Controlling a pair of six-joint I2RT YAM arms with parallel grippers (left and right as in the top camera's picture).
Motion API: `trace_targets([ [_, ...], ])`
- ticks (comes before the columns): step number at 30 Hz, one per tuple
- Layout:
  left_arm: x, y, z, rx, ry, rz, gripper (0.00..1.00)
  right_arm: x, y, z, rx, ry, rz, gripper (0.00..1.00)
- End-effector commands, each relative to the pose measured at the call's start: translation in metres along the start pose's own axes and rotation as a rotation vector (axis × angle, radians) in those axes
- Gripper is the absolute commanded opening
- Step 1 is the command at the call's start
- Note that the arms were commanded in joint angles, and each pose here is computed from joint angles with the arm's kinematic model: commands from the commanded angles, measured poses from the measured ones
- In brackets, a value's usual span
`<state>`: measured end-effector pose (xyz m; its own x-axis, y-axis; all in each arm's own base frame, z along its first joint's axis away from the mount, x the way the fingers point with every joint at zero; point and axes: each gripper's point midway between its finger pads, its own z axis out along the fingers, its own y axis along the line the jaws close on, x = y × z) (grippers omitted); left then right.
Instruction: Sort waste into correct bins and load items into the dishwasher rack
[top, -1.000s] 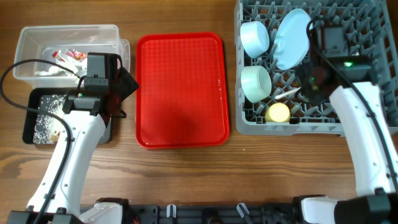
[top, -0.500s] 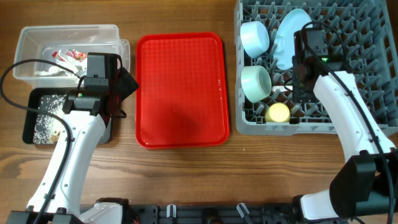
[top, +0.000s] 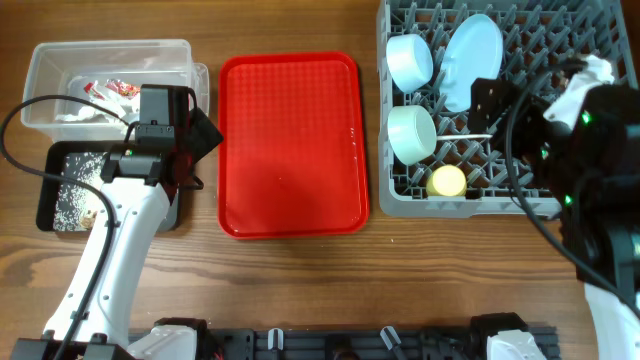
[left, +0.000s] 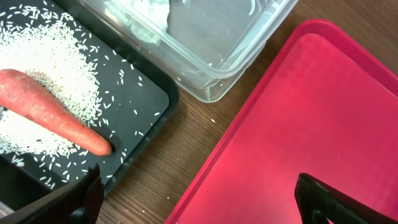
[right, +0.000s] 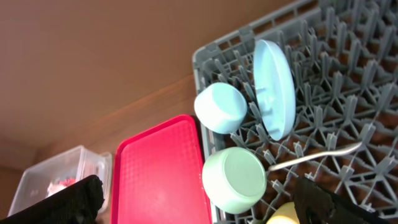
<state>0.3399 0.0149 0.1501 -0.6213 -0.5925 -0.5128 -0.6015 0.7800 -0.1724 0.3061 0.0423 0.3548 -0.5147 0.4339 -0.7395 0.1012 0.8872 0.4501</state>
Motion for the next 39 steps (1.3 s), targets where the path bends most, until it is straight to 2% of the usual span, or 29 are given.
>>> trace_targets([
  [1, -0.009, -0.001, -0.006, 0.002, -0.030, -0.022, 1.00, 0.006, -0.001, -0.005, 0.002, 0.019, -0.092, 1.00],
  [3, -0.009, -0.001, -0.006, 0.002, -0.030, -0.022, 1.00, 0.007, -0.025, -0.006, 0.134, 0.017, -0.178, 1.00],
  [4, -0.009, -0.001, -0.006, 0.002, -0.030, -0.022, 1.00, 0.016, -0.036, -0.006, 0.179, 0.062, -0.214, 1.00],
  [7, -0.009, -0.001, -0.006, 0.002, -0.030, -0.022, 1.00, 0.036, -0.044, 0.006, 0.179, 0.137, -0.336, 1.00],
  [11, -0.009, -0.001, -0.006, 0.002, -0.030, -0.022, 1.00, 0.052, -0.052, 0.023, 0.126, 0.020, -0.410, 1.00],
  [16, -0.009, -0.001, -0.006, 0.001, -0.030, -0.022, 1.00, 0.108, -0.062, 0.015, -0.039, -0.164, -0.455, 1.00],
  [22, -0.009, -0.001, -0.006, 0.002, -0.030, -0.022, 1.00, 0.160, -0.090, 0.019, -0.079, -0.288, -0.466, 1.00],
  [30, -0.009, -0.001, -0.006, 0.002, -0.030, -0.022, 1.00, 0.162, -0.091, 0.034, -0.187, -0.483, -0.330, 1.00],
  [39, -0.009, -0.001, -0.006, 0.002, -0.030, -0.022, 1.00, 0.162, -0.090, 0.035, -0.203, -0.495, -0.293, 1.00],
])
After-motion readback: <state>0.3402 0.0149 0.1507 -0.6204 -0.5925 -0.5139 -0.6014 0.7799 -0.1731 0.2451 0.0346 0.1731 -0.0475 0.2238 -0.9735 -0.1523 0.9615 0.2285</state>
